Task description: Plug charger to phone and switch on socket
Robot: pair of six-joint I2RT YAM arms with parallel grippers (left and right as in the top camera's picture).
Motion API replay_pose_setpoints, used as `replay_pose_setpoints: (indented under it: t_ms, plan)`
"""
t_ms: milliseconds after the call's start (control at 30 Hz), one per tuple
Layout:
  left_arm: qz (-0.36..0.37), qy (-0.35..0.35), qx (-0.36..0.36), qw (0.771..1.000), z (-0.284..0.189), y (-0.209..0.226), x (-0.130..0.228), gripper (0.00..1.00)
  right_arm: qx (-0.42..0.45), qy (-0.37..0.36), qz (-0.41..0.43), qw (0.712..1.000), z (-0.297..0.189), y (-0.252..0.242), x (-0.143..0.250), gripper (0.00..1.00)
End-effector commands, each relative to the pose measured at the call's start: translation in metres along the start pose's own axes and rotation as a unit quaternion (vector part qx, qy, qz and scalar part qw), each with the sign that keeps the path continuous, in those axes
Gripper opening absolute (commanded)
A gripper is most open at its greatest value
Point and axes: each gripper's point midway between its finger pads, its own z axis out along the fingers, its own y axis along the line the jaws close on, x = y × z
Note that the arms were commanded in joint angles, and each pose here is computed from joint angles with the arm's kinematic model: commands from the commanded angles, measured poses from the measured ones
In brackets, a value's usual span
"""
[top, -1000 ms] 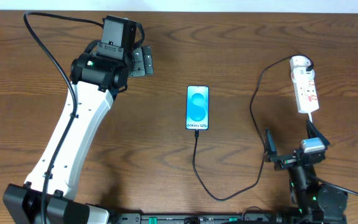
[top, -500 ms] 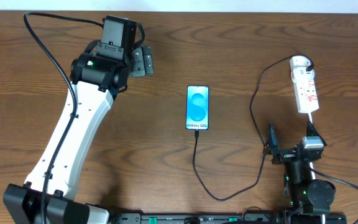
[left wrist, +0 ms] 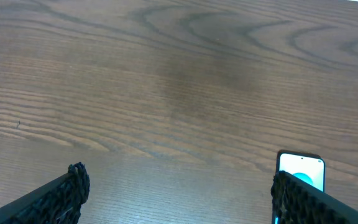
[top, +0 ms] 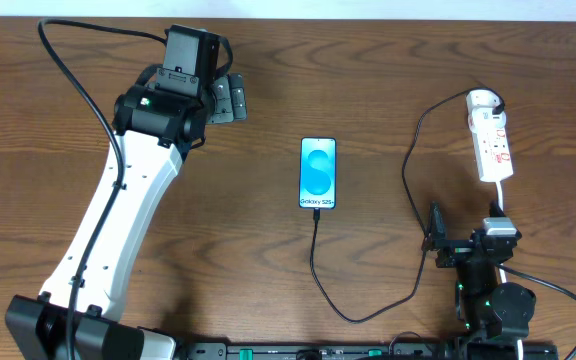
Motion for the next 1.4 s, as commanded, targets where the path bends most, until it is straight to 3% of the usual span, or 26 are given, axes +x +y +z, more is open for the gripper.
replay_pose_setpoints:
  t_ms: [0,1367]
  plan:
    - [0.0,-0.002,-0.007,1.0,0.0007,0.003,-0.0019,0.95,0.002,0.003,0.005,1.0,-0.0002,-0.0003,0.0018,0.99]
    - [0.002,0.01,-0.011,1.0,0.0007,0.0052,0.0043,0.95,0.002,0.0,0.005,1.0,-0.0003,-0.0003,0.0005,0.99]
